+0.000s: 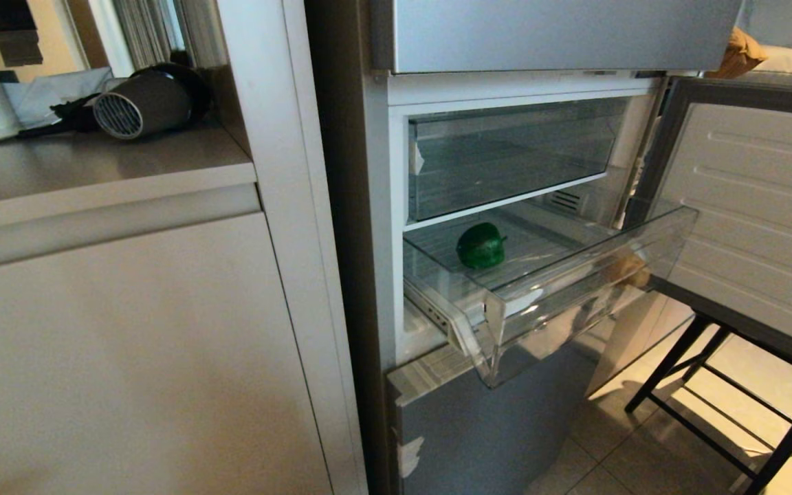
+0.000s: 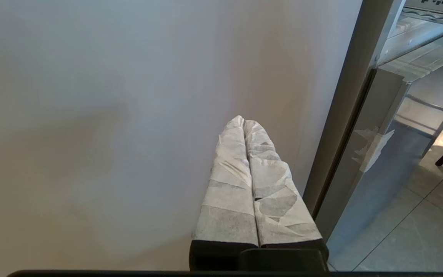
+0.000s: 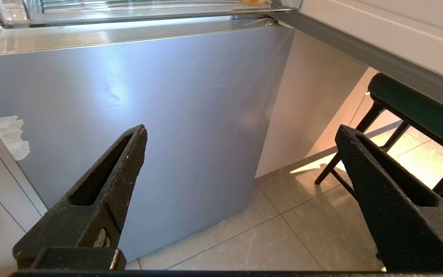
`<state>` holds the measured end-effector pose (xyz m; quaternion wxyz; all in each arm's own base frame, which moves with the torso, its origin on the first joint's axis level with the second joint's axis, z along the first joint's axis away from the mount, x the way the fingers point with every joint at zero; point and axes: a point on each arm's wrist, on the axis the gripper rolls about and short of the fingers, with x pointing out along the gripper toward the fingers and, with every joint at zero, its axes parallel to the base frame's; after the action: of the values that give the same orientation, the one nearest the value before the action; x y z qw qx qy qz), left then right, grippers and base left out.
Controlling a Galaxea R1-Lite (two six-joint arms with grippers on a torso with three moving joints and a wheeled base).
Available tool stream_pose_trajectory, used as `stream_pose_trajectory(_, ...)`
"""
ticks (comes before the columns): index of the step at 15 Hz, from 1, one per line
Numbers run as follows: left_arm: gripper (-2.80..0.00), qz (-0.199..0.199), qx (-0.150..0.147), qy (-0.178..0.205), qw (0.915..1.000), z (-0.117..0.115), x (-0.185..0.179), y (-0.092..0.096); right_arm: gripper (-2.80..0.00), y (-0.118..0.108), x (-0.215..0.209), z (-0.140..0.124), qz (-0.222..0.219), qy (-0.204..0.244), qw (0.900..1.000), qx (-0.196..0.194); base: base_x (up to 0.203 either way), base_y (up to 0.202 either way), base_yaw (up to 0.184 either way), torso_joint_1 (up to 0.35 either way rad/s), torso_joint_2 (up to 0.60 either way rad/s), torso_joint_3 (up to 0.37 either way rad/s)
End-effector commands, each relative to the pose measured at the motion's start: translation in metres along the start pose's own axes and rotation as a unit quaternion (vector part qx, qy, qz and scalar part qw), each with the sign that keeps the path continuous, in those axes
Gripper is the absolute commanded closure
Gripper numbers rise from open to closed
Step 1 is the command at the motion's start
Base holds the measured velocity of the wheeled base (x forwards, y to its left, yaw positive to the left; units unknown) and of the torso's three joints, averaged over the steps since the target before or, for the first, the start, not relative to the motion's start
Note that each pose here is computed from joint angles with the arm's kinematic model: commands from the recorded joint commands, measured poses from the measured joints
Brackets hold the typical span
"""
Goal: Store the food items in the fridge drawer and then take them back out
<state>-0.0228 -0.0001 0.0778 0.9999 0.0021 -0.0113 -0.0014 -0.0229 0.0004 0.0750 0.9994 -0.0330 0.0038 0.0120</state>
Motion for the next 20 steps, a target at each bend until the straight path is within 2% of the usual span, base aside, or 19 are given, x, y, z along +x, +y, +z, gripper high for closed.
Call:
stream_pose_trajectory(1,0.00,0.000,0.000,0.006,1.0000,-0.0029,0.0009,0.0000,-2.80,0.0000,-0.0001,-0.0004,0.000,0.001,1.000,-0.001,0.000,0.000,0.000,0.000,0.00,0.000)
stream_pose_trajectory(7,0.00,0.000,0.000,0.006,1.0000,-0.0029,0.0009,0.0000,-2.80,0.0000,-0.0001,-0.0004,0.000,0.001,1.000,0.006,0.000,0.000,0.000,0.025,-0.07,-0.049)
stream_pose_trajectory(20,0.00,0.000,0.000,0.006,1.0000,-0.0029,0.0009,0.0000,-2.80,0.0000,-0.0001,-0.0002,0.000,0.000,1.000,0.005,0.000,0.000,0.000,0.201,-0.54,-0.341)
